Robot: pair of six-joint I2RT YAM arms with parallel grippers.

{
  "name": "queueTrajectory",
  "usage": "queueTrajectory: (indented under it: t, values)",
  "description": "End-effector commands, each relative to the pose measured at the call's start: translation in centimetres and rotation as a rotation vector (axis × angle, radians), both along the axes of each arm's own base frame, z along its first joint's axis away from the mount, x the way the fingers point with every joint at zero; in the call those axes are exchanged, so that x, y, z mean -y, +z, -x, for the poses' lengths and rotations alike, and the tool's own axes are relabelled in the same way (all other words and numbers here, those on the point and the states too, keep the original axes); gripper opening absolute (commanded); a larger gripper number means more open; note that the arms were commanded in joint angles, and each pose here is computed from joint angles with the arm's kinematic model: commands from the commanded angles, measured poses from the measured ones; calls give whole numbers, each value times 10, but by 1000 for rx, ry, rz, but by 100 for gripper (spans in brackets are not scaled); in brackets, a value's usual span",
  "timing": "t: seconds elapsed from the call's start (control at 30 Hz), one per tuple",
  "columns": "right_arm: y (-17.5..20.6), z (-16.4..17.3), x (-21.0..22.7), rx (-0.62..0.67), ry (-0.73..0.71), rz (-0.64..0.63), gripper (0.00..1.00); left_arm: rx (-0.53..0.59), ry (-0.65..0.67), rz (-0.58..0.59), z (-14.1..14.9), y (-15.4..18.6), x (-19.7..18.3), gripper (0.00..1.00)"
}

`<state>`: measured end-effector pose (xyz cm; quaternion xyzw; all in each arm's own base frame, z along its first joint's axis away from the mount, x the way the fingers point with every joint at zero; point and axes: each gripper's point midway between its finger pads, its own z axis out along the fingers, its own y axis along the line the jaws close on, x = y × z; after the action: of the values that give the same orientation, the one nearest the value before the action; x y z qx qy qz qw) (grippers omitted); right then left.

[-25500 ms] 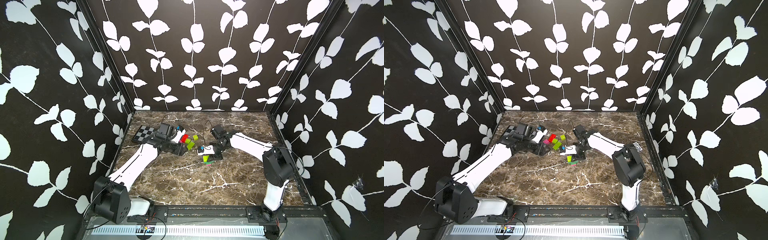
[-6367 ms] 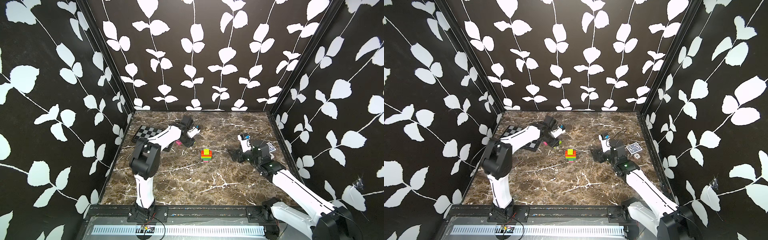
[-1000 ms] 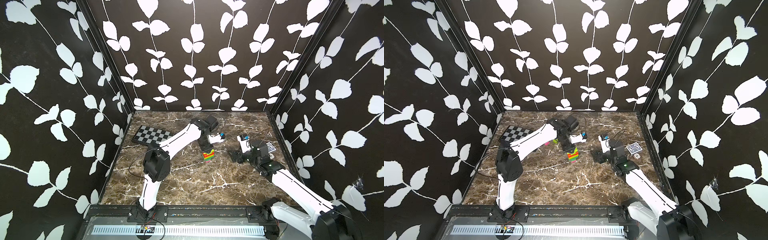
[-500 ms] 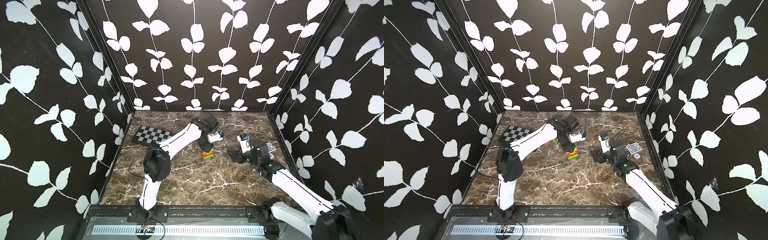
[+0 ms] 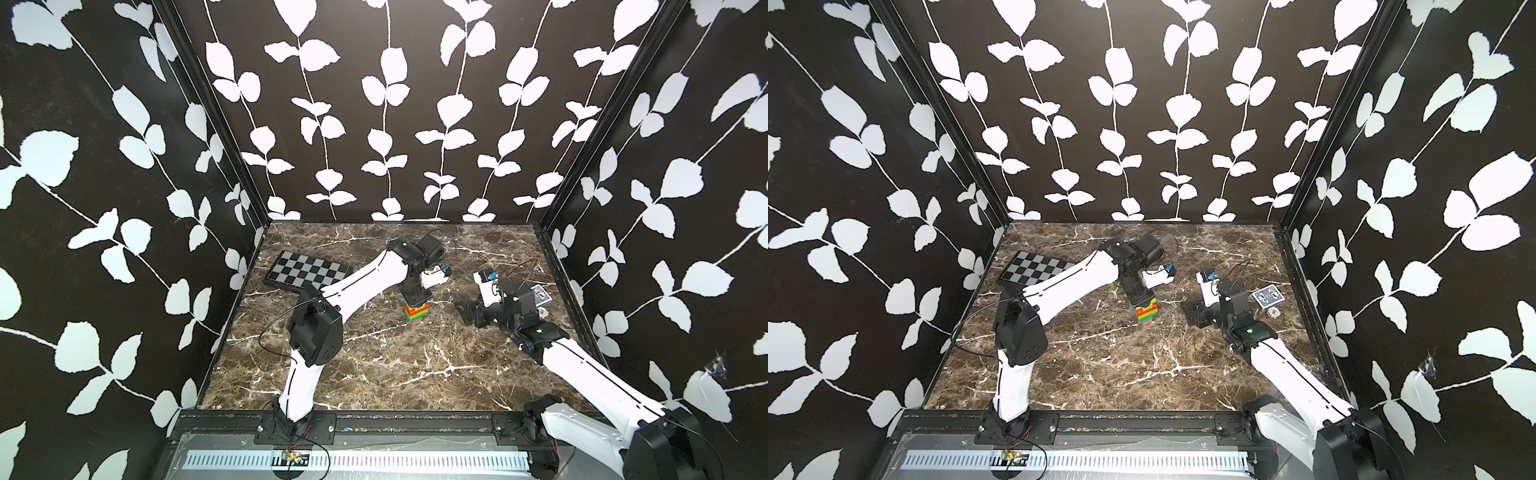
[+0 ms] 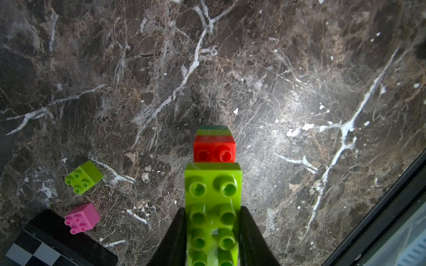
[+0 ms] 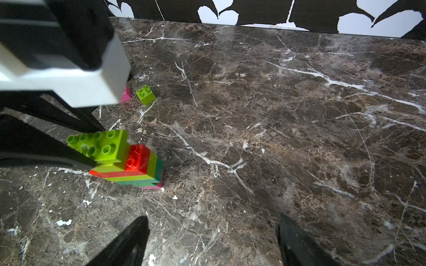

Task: Assemble a carrot with lego
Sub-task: Assemble the lego brick with the lego brick.

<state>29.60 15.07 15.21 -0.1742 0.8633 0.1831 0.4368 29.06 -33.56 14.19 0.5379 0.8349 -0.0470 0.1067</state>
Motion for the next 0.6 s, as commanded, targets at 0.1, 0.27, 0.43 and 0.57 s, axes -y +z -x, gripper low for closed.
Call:
queueTrajectory:
  t: [0.1, 0.27, 0.43, 0.57]
  values:
    - [-4, 0, -1, 7, 1, -18, 86, 8, 41, -43, 1, -7, -8, 24]
    - [-3, 1, -1, 11, -1, -18, 86, 34, 37, 7, 0, 11, -4, 25]
    - [-2, 1, 0, 10, -3, -19, 86, 33, 32, 25, 3, 19, -4, 25]
    - [-3, 1, -1, 10, -1, -20, 86, 33, 31, 26, 4, 22, -5, 25]
